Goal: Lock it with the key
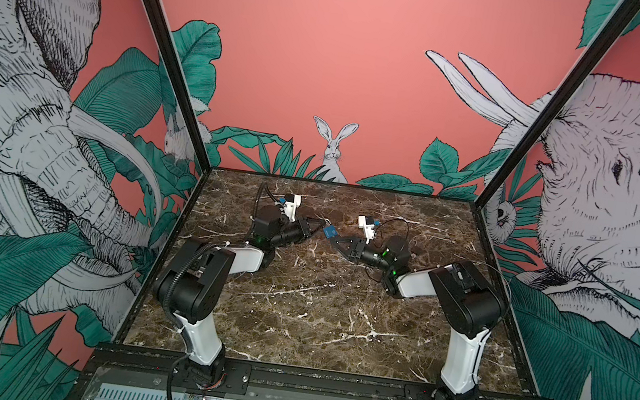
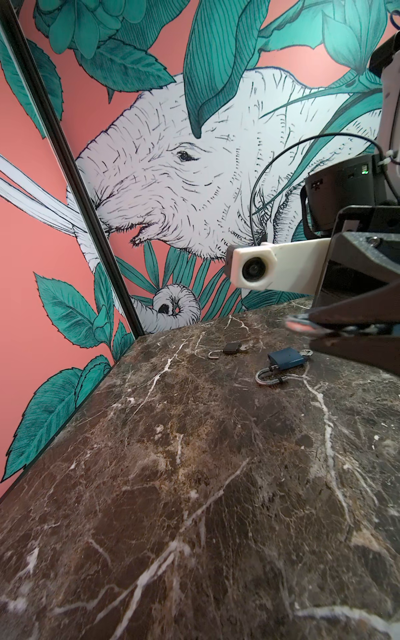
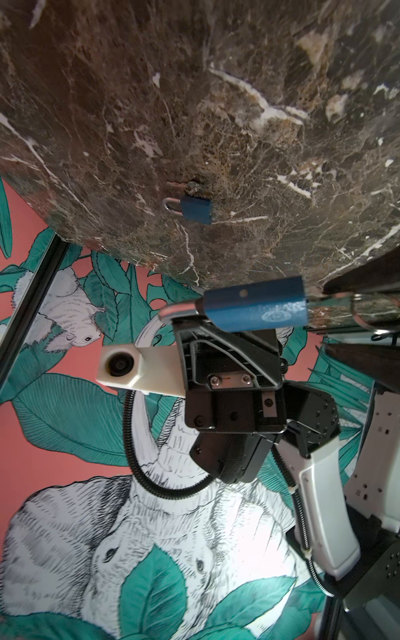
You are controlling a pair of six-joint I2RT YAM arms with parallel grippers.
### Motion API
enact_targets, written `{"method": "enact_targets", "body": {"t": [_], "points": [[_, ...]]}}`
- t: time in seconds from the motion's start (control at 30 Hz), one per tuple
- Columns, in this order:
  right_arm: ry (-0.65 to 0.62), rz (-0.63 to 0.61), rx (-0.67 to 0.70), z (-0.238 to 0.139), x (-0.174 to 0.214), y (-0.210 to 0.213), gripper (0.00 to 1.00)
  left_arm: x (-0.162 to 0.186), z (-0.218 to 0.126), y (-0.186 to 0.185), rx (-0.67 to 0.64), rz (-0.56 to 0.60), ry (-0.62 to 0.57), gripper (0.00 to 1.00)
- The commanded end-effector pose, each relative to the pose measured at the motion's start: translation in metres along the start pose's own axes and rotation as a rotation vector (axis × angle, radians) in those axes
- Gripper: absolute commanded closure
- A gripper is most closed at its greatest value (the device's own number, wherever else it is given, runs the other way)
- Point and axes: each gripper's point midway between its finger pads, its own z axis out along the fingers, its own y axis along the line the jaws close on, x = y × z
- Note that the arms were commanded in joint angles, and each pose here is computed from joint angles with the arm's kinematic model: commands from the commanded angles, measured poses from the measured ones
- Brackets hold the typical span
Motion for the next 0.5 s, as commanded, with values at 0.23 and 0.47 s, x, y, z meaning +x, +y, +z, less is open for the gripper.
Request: {"method": "enact_targets", "body": {"t": [0.23, 0.47], "points": [[-0.049, -0.080, -0.060, -0.0014, -0.0140, 0.0208, 0.98, -0.0105, -0.0018, -0.0164, 0.040, 0.039, -0.028, 1.00], [-0.105, -0.102, -0.039, -0.0087, -0.0186, 0.0196, 1.00, -0.0166, -0.0026, -0.0096, 0.016, 0.016, -0.070, 1.00]]}}
